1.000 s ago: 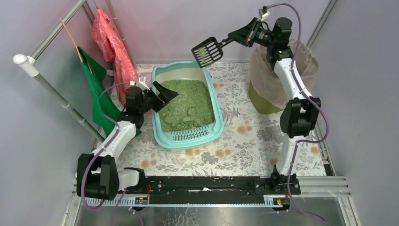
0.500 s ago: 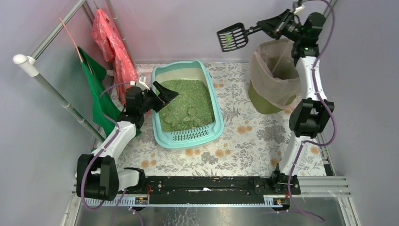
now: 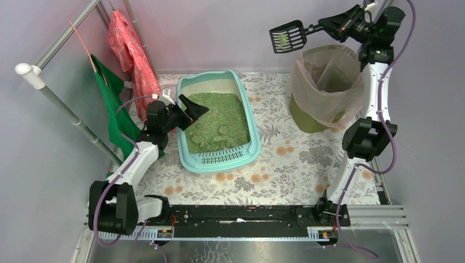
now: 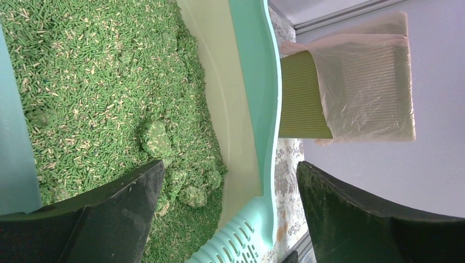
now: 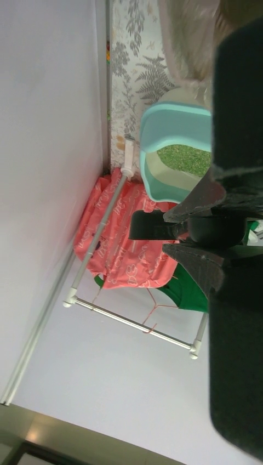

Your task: Clean the litter box

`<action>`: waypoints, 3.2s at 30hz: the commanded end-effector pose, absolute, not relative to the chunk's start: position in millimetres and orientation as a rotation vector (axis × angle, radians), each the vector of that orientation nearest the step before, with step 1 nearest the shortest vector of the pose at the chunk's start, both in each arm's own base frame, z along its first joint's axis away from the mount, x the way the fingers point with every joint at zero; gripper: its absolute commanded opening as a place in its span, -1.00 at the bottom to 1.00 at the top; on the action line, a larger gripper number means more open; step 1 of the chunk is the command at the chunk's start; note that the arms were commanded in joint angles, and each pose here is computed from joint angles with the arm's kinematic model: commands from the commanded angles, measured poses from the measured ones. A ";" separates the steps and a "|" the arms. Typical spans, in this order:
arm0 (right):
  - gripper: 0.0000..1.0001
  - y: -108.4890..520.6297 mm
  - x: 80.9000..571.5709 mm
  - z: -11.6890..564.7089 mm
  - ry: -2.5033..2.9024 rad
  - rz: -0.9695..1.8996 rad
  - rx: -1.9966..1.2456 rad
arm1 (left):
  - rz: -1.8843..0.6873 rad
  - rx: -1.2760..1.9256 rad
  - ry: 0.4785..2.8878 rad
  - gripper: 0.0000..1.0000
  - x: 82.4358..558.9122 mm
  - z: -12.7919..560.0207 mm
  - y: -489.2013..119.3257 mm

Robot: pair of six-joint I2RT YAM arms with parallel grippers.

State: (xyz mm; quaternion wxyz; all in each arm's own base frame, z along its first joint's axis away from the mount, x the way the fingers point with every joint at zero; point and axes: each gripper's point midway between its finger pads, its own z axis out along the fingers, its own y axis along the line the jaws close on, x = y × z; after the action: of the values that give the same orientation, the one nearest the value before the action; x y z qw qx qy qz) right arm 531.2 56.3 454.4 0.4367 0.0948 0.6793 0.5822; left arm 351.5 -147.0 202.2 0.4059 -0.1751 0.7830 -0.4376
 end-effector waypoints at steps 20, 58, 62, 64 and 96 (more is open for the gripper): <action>-1.00 -37.2 501.8 471.6 1.688 1.076 0.346 | -1.131 -0.378 1.918 0.97 352.0 217.9 -155.9; -1.00 -95.6 466.8 459.0 1.740 0.568 0.425 | -1.136 -0.358 1.919 0.97 348.8 218.2 -161.7; -1.00 -90.5 463.8 461.2 1.747 0.498 0.361 | -1.142 -0.360 1.921 0.97 349.2 217.0 -162.5; -1.00 -87.8 463.5 462.5 1.752 0.447 0.337 | -1.143 -0.359 1.920 0.97 349.4 217.4 -162.6; -1.00 -10.0 499.5 404.1 1.942 0.101 0.093 | -1.181 -0.356 1.940 0.97 348.6 211.6 -167.5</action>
State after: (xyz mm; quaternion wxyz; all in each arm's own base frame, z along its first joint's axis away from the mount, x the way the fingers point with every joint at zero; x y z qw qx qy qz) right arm 488.4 -34.3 414.2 0.5641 0.0586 0.8235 0.0097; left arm 347.1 -163.3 203.3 0.3942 -0.1595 0.7820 -0.4558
